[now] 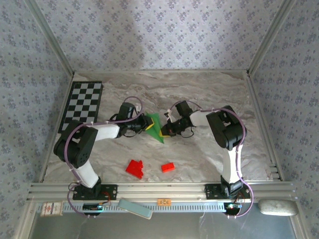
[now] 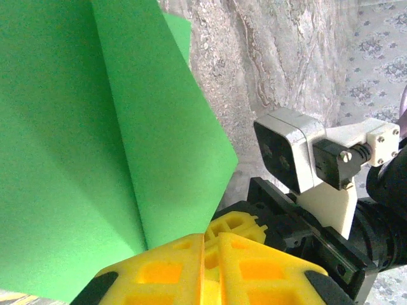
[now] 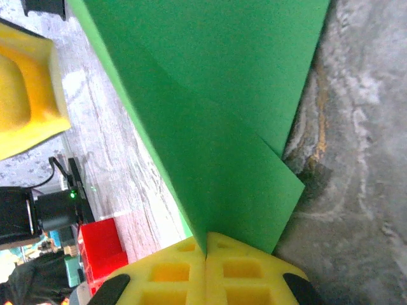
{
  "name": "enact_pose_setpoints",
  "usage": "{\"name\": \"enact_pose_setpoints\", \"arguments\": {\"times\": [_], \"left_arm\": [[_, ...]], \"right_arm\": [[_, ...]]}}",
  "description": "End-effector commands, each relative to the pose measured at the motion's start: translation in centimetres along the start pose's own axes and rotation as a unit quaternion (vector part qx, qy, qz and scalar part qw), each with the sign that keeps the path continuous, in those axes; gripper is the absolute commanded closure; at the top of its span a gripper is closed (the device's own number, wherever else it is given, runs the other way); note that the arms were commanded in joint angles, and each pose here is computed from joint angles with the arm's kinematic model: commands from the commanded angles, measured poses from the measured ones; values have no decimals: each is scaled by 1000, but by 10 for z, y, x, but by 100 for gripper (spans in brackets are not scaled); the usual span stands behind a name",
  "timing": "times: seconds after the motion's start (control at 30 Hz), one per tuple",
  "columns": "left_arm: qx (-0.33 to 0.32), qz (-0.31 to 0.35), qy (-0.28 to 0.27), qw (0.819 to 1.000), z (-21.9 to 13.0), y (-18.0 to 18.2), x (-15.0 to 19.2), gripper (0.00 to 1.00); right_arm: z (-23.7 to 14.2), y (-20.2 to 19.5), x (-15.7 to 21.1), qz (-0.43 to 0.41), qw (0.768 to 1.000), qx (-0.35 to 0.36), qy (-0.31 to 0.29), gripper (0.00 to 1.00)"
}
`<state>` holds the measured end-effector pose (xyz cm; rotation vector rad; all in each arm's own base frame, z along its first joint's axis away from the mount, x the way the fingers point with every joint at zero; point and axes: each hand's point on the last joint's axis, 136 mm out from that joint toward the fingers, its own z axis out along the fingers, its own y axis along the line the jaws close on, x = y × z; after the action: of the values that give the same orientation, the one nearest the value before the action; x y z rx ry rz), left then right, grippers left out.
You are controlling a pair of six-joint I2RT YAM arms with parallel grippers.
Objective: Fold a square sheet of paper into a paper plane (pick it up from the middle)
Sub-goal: Fourth fold the wing at the center of the table.
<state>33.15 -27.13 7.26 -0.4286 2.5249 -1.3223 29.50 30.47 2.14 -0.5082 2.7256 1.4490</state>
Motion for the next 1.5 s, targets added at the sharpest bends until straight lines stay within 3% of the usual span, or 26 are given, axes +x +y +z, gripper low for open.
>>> {"name": "enact_pose_setpoints", "arguments": {"times": [0.0,0.43,0.87,1.2,1.47], "left_arm": [[-30,2,-7,1000,-4,18,2,87],[-119,-39,23,992,5,59,12,88],[-188,-92,31,977,-3,87,27,90],[-168,-103,21,980,-4,79,26,90],[-50,1,14,999,0,4,4,82]], "right_arm": [[0,-46,42,50,995,67,62,97],[1,-42,37,27,995,62,72,96],[-5,-37,30,36,997,43,53,87],[-5,-37,30,47,997,30,54,90],[-3,-43,33,60,995,41,63,91]]}}
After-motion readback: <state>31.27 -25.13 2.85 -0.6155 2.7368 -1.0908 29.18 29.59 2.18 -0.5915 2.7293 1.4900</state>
